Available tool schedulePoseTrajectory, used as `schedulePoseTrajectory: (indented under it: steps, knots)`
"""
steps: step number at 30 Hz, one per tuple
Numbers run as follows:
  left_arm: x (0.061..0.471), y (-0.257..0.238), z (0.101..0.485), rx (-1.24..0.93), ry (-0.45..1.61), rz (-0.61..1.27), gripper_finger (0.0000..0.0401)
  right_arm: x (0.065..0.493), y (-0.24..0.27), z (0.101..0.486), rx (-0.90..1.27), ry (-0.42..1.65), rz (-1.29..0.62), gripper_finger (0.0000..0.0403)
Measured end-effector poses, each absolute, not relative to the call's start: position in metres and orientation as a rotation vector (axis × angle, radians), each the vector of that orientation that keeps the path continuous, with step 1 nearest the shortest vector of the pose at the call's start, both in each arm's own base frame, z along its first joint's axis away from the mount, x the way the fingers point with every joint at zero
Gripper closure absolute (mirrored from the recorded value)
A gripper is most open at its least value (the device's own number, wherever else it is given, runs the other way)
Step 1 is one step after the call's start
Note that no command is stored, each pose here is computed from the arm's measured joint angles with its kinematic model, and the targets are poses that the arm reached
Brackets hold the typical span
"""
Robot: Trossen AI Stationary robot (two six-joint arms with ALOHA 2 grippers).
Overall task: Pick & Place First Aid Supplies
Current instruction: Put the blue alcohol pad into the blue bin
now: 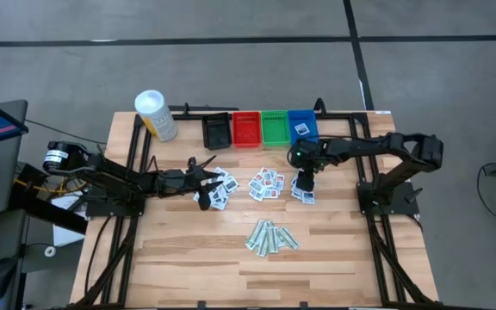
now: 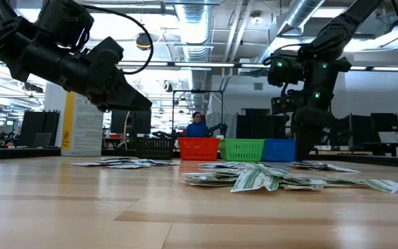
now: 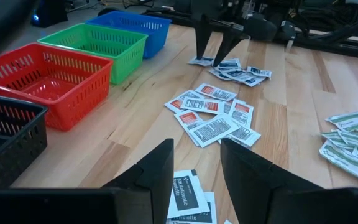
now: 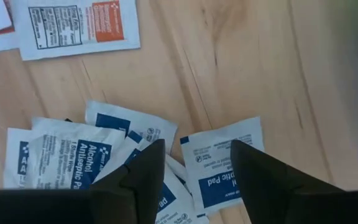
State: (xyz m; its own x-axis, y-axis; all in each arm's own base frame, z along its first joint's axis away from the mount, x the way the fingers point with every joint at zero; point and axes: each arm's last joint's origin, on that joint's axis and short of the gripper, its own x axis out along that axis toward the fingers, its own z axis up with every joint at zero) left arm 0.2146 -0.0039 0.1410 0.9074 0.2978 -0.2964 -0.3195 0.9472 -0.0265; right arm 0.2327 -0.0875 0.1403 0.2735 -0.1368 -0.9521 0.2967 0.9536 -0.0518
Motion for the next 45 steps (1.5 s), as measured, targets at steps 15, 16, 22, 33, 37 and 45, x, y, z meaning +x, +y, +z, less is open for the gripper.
schedulePoseTrajectory:
  steps: [15, 16, 22, 33, 37, 45]
  knots:
    - [0.2146, -0.0039, 0.1409, -0.075, 0.294, 0.319, 0.0267, 0.2336, -0.0918, 0.1391, 0.134, 1.252, -0.295, 0.0231]
    - [0.2146, -0.0039, 0.1410, -0.075, 0.294, 0.319, 0.0268, 0.2331, -0.0929, 0.1391, 0.137, 1.252, -0.299, 0.0234]
    - [0.2146, -0.0039, 0.1410, -0.075, 0.294, 0.319, 0.0267, 0.2314, -0.0964, 0.1390, 0.151, 1.253, -0.309, 0.0258]
    - [0.2146, -0.0039, 0.1410, -0.075, 0.294, 0.319, 0.0268, 0.2315, -0.0962, 0.1390, 0.137, 1.255, -0.295, 0.0302]
    - [0.2146, -0.0039, 0.1410, -0.075, 0.294, 0.319, 0.0268, 0.2315, -0.0963, 0.1390, 0.135, 1.255, -0.295, 0.0365]
    - [0.2147, -0.0039, 0.1411, -0.075, 0.293, 0.319, 0.0268, 0.2317, -0.0966, 0.1393, 0.107, 1.260, -0.337, 0.0400]
